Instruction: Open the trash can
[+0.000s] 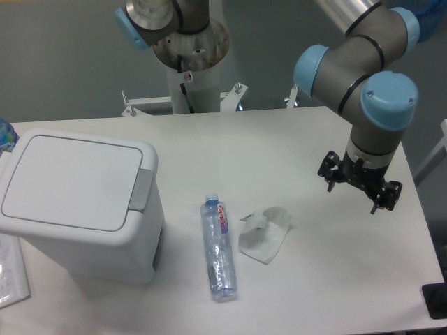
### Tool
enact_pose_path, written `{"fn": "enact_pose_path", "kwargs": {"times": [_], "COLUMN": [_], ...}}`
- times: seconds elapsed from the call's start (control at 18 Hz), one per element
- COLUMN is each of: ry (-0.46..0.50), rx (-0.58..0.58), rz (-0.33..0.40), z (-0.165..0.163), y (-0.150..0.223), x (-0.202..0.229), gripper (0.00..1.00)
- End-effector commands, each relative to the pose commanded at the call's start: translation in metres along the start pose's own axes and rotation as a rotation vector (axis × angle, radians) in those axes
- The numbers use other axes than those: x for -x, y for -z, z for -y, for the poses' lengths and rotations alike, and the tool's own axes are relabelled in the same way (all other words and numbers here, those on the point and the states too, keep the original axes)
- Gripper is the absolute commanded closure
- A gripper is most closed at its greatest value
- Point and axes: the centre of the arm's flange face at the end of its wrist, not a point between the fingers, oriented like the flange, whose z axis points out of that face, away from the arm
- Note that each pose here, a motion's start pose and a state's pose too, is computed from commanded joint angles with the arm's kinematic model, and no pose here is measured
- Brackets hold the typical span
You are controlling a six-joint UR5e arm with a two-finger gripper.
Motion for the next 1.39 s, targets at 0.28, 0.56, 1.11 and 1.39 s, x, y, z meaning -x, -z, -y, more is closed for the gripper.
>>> {"fn": "enact_pose_path", "kwargs": {"times": [0.28, 0.56, 1.11, 1.39], "ry": [-0.003, -0.002, 0.443, 0.479], "rx": [-0.007, -0.048, -0.345, -0.484], "rz": [0.001, -0.005, -0.124, -0.131], "z": [0.002, 0.014, 0.076, 0.101], "y": [0.002, 0.007, 0.051, 0.097], "x": [-0.001, -0.006, -0.038, -0.059], "gripper": [0.00, 0.00, 0.00, 0.00]}}
